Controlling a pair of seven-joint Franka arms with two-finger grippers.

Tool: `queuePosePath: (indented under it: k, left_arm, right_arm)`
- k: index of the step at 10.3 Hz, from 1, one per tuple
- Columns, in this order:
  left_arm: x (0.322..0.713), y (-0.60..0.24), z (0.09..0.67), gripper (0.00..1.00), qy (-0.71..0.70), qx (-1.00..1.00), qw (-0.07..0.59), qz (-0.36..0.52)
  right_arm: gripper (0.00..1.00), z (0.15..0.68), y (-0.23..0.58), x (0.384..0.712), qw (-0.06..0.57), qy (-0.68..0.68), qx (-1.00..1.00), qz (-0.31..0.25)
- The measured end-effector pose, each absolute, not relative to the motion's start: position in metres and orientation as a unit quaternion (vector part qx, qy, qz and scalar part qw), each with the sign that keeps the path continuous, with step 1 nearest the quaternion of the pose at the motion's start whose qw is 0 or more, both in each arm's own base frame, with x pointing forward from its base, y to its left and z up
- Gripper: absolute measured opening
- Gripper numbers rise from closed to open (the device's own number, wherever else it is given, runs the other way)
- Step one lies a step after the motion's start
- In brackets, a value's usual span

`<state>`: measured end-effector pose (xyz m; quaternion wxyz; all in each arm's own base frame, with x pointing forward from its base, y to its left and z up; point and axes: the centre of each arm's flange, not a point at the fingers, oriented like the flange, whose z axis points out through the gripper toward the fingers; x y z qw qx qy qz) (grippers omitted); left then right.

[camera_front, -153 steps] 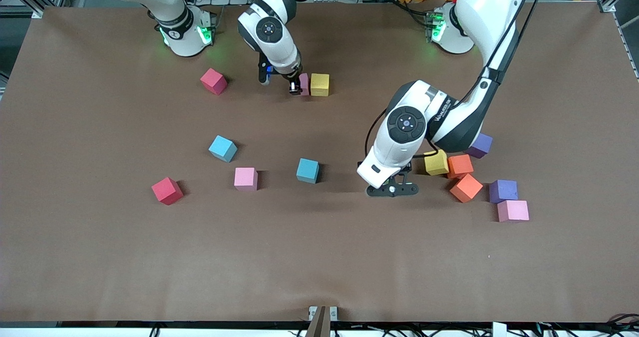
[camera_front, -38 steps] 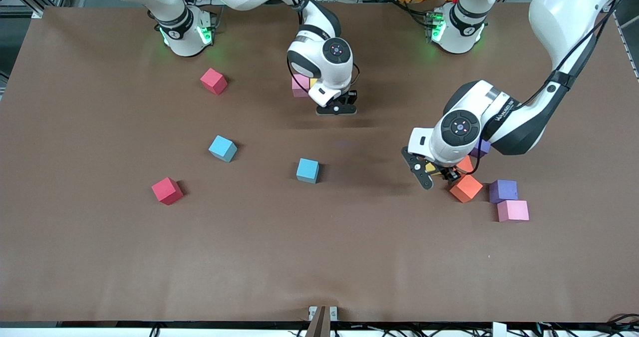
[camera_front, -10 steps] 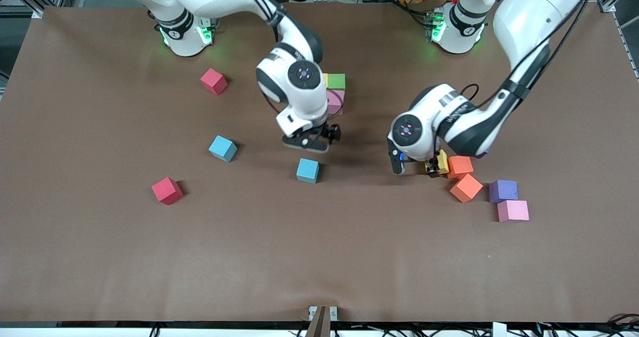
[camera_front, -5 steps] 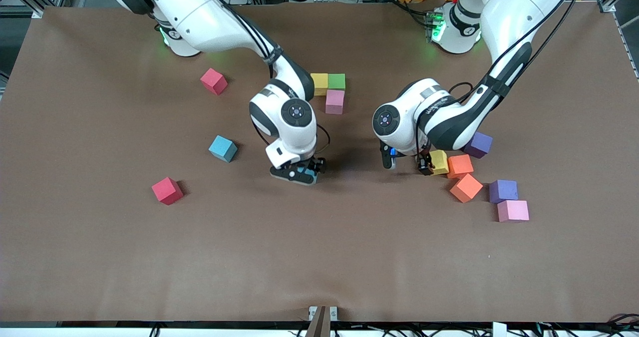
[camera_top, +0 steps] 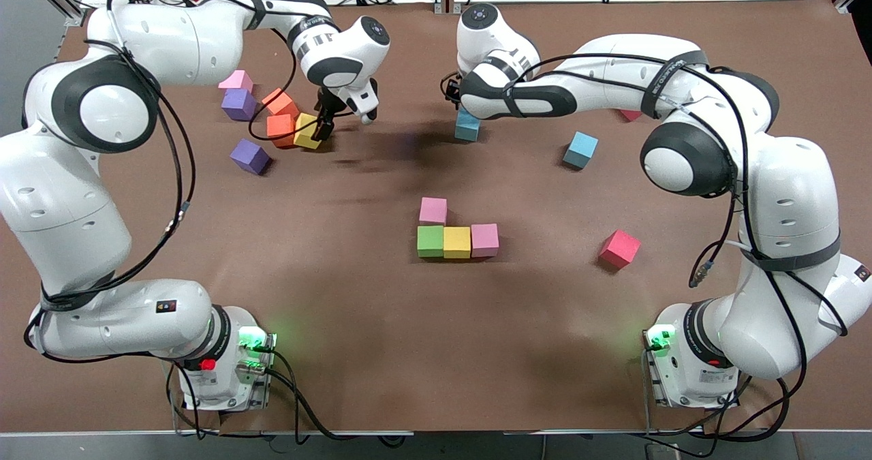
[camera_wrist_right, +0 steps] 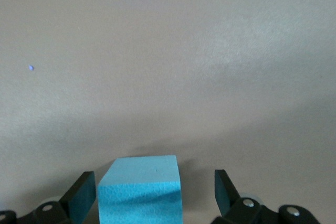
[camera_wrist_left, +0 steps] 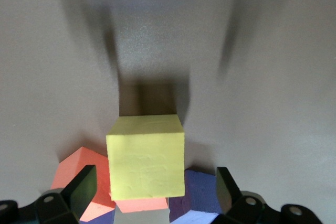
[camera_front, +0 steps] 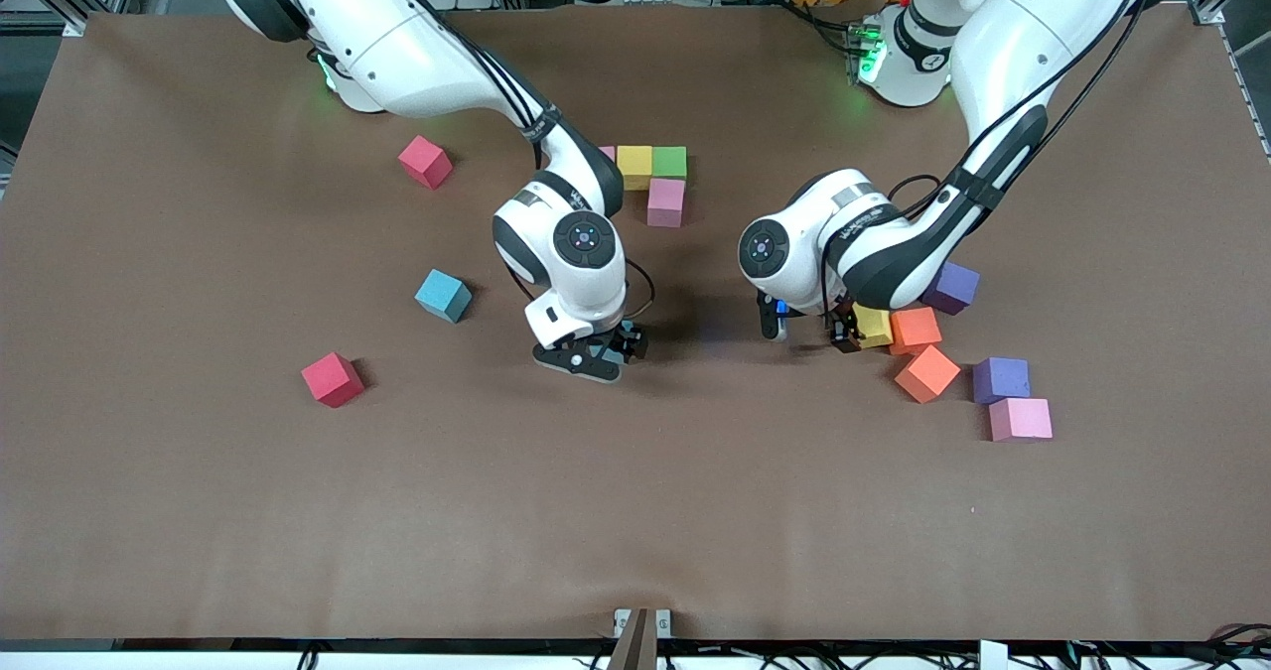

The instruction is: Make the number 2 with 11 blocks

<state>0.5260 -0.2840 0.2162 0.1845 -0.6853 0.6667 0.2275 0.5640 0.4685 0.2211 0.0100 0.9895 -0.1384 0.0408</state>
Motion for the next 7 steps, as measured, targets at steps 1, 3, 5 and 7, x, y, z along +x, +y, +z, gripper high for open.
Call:
queuePosePath:
  k: [1,3,5,7]
  left_arm:
    - [0.527,-0.282,0.213,1.0,0.666,-0.685,0.185,0.23]
    - [0.53,-0.275,0.208,1.0,0.663,-0.686,0.187,0.232]
    - [0.53,-0.274,0.205,1.0,0.663,-0.687,0.185,0.233]
    - [0.531,-0.272,0.201,1.0,0.662,-0.687,0.183,0.236]
  right_arm:
    - [1.0,0.215,0.471,0.561,0.012,-0.137,0.99,0.037]
    - [1.0,0.211,0.476,0.556,0.013,-0.136,0.99,0.035]
    - [1.0,0.209,0.477,0.554,0.014,-0.135,0.99,0.033]
    - [0.73,0.204,0.477,0.553,0.016,-0.135,0.99,0.031]
